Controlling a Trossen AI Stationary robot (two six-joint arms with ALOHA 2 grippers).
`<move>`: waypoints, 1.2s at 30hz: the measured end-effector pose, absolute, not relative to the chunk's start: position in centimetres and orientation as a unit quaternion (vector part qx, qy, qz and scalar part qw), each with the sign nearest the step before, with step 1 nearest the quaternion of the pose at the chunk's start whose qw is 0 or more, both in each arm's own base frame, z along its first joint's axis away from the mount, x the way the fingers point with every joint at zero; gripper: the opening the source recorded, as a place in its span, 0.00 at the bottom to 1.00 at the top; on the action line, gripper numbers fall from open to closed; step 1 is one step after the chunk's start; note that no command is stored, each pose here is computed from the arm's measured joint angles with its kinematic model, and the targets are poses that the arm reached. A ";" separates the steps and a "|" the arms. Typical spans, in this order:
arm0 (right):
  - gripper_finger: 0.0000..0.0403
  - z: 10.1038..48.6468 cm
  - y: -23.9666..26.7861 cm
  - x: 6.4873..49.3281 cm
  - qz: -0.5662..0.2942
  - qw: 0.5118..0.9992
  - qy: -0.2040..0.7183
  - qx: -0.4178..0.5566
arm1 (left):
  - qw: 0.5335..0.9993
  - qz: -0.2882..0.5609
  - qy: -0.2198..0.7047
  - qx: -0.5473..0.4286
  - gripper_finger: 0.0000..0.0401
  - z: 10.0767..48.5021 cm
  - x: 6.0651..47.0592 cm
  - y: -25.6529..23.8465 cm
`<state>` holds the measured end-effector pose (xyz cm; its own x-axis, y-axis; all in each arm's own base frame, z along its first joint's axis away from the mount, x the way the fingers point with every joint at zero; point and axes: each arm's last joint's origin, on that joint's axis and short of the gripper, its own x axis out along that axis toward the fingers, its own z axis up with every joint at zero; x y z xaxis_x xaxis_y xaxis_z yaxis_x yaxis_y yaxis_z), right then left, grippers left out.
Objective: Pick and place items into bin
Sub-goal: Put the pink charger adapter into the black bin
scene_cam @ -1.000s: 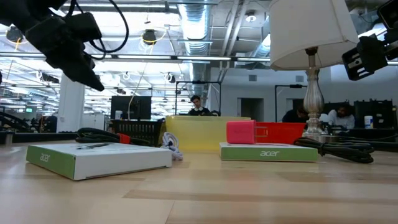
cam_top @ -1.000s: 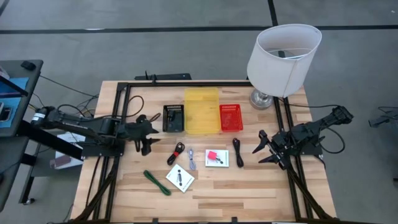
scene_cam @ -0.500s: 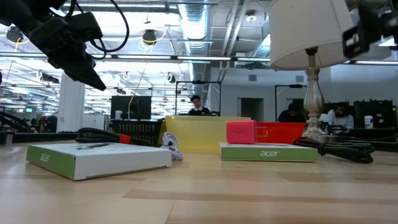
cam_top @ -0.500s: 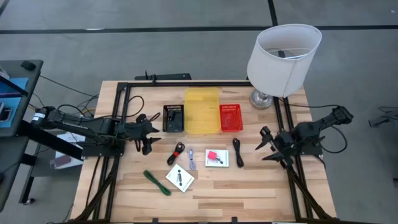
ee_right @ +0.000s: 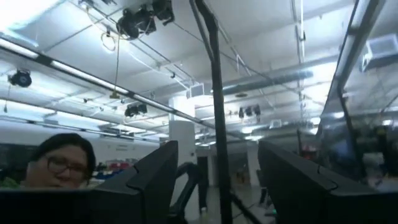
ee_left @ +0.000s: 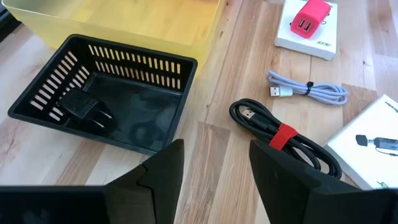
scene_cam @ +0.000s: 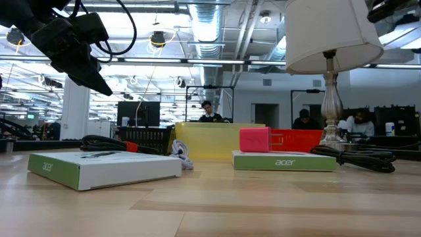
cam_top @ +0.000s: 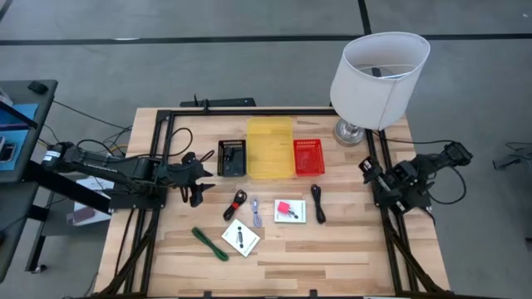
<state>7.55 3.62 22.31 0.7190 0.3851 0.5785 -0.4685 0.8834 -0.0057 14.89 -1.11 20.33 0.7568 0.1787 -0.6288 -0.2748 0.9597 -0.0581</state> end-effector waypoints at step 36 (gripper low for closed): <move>0.54 17.0 3.1 10.9 -0.099 0.993 -0.010 0.058 | 0.934 0.121 0.327 -0.074 0.44 20.4 14.9 -1.1</move>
<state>10.91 3.15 16.98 0.9804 -0.1970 0.0083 0.1947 0.9738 0.1177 14.90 -1.11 20.35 0.7570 0.1783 -0.6286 -0.2745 0.9598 -0.0585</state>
